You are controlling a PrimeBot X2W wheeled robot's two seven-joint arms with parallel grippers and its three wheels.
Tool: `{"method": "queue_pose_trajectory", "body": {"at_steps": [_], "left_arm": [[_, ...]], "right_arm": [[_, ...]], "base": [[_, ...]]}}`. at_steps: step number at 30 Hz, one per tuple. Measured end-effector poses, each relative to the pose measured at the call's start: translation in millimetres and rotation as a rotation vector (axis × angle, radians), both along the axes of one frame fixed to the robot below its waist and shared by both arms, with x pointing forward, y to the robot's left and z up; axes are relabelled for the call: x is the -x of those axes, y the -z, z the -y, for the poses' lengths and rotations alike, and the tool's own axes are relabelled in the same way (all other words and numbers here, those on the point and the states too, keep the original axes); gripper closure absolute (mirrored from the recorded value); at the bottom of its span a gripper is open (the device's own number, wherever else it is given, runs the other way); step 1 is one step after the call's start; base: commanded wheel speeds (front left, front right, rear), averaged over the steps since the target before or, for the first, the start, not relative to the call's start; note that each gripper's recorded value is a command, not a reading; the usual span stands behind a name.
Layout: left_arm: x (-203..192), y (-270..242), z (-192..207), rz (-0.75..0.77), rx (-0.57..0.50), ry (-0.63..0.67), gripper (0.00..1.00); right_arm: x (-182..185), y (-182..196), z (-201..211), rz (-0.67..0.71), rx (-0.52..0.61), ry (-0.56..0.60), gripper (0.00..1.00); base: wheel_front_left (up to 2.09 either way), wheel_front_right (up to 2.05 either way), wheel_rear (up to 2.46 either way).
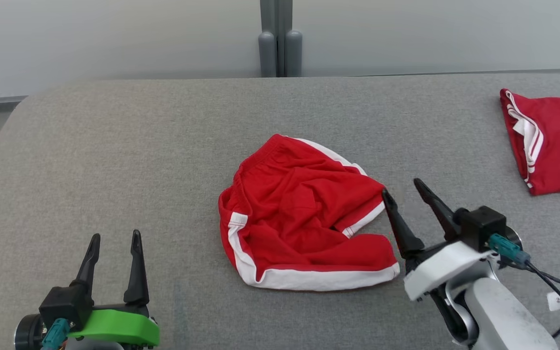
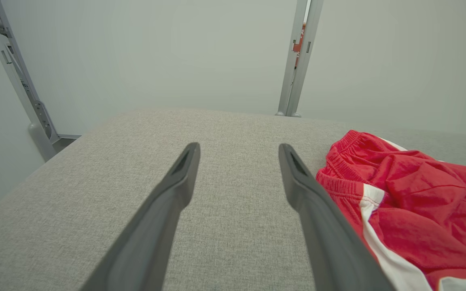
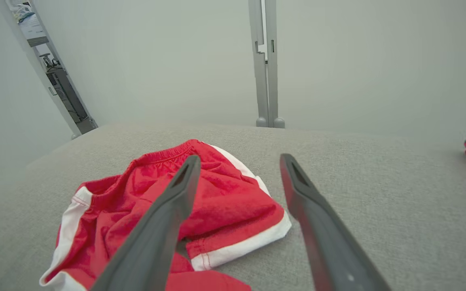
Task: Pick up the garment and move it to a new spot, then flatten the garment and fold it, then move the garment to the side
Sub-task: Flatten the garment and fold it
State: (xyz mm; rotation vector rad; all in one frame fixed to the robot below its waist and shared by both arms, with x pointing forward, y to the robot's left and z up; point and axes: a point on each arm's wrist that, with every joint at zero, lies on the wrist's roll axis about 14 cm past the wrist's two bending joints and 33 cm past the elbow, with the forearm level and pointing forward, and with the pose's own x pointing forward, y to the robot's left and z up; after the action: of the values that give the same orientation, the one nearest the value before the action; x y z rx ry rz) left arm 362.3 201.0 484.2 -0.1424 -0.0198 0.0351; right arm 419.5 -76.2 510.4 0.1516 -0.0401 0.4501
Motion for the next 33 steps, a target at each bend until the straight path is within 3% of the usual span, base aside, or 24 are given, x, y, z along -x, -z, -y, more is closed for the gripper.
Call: {"method": "queue_pose_trajectory", "body": {"at_steps": [7, 15, 33], "left_arm": [[-6, -5, 8, 0.016, -0.011, 0.031, 0.0], [-3, -10, 17, 0.031, -0.023, 0.066, 0.0], [9, -12, 12, 0.04, -0.045, 0.068, 0.0]], "right_arm": [[26, 2, 52, 0.006, -0.015, 0.154, 0.0], [59, 2, 75, 0.011, -0.024, 0.246, 0.0], [83, 0, 80, 0.024, -0.039, 0.295, 0.0]], "base": [[0.0, 0.0, 0.0], [0.0, 0.0, 0.0], [0.0, 0.0, 0.0]]}}
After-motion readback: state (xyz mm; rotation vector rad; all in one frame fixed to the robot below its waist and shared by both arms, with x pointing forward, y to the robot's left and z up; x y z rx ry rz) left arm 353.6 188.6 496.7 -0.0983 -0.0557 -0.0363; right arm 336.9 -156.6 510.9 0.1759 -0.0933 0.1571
